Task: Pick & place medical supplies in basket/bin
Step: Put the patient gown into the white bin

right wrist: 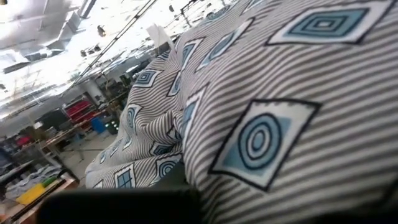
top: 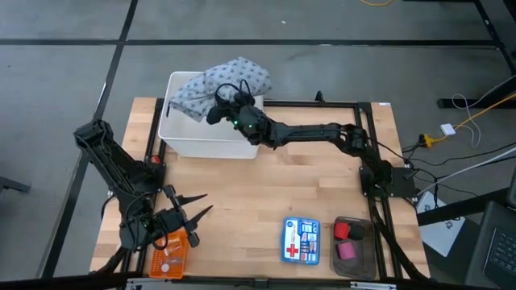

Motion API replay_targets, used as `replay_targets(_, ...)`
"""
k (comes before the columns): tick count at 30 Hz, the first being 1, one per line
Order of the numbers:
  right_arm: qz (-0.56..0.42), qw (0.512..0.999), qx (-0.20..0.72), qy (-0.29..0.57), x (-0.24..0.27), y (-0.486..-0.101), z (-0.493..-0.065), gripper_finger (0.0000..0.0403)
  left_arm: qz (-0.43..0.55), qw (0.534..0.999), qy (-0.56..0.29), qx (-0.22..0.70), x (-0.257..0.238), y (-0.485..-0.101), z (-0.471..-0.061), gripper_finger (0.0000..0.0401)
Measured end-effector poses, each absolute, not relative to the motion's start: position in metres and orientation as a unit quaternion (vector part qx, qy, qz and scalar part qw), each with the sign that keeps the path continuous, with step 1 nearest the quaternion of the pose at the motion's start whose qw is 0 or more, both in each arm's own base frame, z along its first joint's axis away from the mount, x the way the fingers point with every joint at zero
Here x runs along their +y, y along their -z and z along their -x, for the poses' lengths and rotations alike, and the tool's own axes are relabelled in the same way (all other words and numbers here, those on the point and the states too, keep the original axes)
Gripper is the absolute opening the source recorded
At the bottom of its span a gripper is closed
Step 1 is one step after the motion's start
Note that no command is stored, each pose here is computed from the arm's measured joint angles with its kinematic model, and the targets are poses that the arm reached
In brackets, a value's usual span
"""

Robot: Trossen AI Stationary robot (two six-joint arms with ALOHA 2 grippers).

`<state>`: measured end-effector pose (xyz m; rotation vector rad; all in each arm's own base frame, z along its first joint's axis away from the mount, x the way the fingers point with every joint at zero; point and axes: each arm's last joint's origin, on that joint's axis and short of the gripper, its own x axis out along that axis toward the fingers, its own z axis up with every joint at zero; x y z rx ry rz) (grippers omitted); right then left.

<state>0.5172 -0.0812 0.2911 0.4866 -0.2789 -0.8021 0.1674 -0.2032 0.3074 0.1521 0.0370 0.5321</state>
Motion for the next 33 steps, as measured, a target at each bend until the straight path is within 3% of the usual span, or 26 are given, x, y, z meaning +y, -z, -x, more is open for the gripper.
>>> replay_targets(4,-0.247,0.900,-0.132,0.333,-0.088,-0.293,-0.518,0.0027,-0.075,0.962,-0.262,0.018,-0.203,-0.307,-0.167,0.0155)
replay_targets(19,-0.264,0.898,-0.121,0.332,-0.097,-0.257,-0.530,0.0027,-0.085,0.962,-0.260,0.020,-0.203,-0.307,-0.167,0.0155)
replay_targets(31,-0.258,0.911,-0.111,0.300,-0.097,-0.258,-0.531,0.0028,-0.084,0.962,-0.260,0.020,-0.203,-0.307,-0.167,0.0155)
replay_targets(33,-0.259,0.917,-0.108,0.285,-0.096,-0.258,-0.531,0.0047,-0.084,0.962,-0.260,0.020,-0.203,-0.307,-0.167,0.0155)
